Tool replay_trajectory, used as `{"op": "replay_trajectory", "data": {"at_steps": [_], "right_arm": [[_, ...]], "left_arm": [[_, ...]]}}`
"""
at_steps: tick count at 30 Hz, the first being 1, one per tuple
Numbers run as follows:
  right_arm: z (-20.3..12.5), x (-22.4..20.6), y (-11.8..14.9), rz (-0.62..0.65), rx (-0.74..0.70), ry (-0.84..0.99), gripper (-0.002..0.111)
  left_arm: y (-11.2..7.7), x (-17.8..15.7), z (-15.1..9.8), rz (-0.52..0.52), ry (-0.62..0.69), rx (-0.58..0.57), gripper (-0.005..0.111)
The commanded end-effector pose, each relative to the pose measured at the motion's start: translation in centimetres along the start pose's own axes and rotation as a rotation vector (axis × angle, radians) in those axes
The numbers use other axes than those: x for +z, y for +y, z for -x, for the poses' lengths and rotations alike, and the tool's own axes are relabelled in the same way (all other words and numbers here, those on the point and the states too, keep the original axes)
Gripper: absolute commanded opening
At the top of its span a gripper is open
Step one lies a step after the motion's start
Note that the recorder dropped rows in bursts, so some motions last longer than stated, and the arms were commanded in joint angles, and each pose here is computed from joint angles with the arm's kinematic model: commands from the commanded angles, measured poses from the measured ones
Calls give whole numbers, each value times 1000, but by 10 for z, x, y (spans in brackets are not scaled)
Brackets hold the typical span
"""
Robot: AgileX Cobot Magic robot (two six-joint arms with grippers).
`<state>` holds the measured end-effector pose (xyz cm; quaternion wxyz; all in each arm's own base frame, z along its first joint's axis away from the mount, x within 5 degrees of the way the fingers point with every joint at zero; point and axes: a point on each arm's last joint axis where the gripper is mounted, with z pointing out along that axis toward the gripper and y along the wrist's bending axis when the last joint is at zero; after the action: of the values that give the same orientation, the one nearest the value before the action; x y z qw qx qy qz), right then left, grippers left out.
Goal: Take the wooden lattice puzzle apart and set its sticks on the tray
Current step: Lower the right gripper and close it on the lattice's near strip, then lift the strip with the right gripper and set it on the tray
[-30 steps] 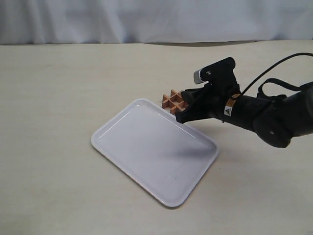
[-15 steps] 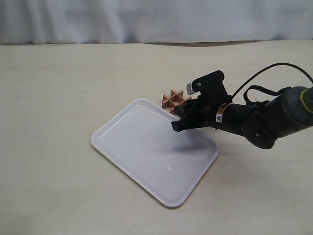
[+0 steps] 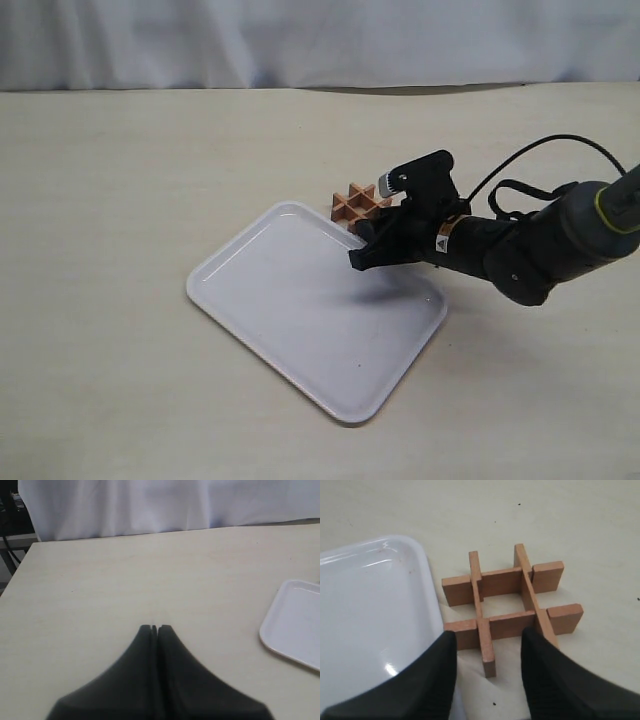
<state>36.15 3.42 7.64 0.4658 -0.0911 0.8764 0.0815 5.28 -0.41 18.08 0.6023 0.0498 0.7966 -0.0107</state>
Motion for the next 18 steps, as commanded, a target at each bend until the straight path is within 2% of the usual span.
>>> {"op": "replay_trajectory", "data": {"at_steps": [1,7,12,18], "right_arm": [[0,3,0,-3,-15,-18,40],[-2,5,0,3,-31,-40,40],[-3,6,-1,-8,-73,-34,5],[1,3,-1,-11,-78,-40,5]], "left_arm": [[0,0,1,-7,-12,2,0],[0,0,1,-7,-12,2,0],[0,0,1,-7,-12,2,0],[0,0,1,-7,-12,2,0]]}}
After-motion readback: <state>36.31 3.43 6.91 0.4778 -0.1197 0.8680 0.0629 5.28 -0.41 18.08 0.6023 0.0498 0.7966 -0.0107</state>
